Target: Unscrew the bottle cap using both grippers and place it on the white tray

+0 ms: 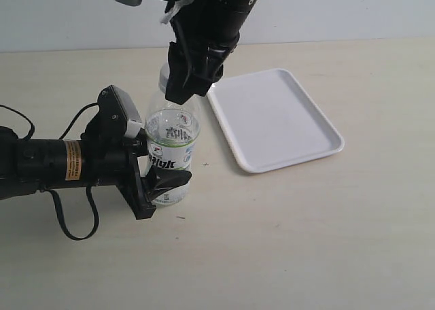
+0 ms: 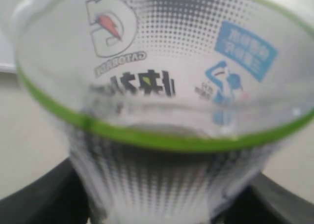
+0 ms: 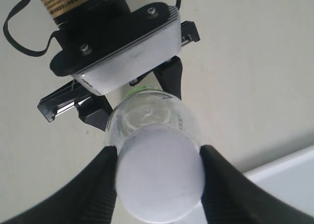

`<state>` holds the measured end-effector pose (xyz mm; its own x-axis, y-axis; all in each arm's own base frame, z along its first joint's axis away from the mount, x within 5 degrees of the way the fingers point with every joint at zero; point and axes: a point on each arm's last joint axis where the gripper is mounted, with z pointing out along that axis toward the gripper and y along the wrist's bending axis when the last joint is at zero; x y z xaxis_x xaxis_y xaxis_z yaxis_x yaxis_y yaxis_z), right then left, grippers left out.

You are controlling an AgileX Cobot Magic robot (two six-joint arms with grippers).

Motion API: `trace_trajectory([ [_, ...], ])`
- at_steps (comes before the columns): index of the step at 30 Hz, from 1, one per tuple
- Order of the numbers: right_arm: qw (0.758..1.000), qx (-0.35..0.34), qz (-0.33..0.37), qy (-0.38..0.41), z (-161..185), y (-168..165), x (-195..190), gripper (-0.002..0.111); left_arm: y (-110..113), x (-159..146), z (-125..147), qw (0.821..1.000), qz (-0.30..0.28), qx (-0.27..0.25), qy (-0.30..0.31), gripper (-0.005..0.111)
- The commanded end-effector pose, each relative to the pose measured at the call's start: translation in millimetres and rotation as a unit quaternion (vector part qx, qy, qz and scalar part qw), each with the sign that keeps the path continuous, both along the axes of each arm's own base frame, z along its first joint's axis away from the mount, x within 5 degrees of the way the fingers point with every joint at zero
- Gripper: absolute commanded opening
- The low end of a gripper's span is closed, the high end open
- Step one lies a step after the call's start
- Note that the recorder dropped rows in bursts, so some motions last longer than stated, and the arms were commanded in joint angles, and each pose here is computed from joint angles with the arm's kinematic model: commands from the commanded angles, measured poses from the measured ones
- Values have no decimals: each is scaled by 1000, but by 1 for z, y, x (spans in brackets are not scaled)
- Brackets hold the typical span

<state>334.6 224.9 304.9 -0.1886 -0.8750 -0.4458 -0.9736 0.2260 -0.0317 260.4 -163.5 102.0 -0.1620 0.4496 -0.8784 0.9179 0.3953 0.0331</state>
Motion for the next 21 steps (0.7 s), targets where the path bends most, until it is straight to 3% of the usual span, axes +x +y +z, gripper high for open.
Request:
trace_trajectory([
  [1, 1000, -1, -18, -7, 1, -1, 2, 32, -4, 1, 12, 999, -11, -38, -20, 0],
  [8, 999, 5, -52, 10, 1, -1, 2, 50, -4, 1, 12, 999, -11, -38, -20, 0],
  [21, 995, 9, -91, 30, 12, -5, -6, 66, -4, 1, 12, 999, -11, -38, -20, 0],
])
